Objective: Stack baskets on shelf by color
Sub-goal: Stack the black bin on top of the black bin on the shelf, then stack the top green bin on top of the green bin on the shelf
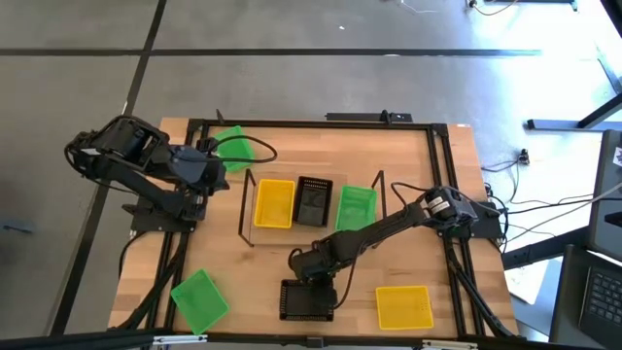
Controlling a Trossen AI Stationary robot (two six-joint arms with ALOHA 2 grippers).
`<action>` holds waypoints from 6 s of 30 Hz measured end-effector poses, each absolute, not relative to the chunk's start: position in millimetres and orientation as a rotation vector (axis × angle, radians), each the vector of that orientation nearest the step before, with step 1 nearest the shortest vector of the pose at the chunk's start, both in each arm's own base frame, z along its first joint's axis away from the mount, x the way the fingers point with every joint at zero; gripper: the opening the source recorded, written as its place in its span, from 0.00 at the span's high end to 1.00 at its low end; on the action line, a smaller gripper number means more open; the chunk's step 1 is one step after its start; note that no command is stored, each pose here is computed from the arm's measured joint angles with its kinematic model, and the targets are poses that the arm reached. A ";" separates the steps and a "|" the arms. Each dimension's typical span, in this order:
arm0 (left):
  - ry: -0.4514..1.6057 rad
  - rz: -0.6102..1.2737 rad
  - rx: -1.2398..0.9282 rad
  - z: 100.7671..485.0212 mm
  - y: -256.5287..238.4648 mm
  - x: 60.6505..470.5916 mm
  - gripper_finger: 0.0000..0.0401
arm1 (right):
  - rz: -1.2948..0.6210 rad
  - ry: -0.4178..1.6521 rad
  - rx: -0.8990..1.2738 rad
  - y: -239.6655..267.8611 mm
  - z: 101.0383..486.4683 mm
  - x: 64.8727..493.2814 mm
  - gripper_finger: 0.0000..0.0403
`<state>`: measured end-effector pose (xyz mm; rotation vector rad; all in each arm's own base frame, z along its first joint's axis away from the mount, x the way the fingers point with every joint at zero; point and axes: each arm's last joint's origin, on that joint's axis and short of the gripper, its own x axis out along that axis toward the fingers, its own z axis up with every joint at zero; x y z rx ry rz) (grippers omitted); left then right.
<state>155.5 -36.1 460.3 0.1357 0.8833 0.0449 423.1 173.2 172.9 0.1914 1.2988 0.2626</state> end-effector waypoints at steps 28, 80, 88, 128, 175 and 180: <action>0.885 0.032 0.162 460.2 -36.1 155.5 1.00 | 0.252 1.439 0.397 167.0 238.3 427.3 0.99; 0.854 -0.015 0.277 462.3 -36.5 158.0 1.00 | -1.204 0.794 1.031 47.4 332.3 405.4 0.99; 0.857 -0.017 0.279 462.1 -36.5 158.0 1.00 | -1.272 0.815 1.066 49.6 301.0 410.6 0.99; 0.848 0.077 0.231 462.4 -34.7 158.0 1.00 | -1.150 0.908 0.864 57.5 319.5 402.7 0.83; 0.815 1.050 -0.083 418.4 28.1 164.5 1.00 | -0.632 0.643 0.005 -1.1 521.5 210.0 0.98; 0.866 1.088 -0.196 415.3 46.1 163.9 1.00 | -0.642 0.614 -0.010 -7.7 529.8 190.4 0.99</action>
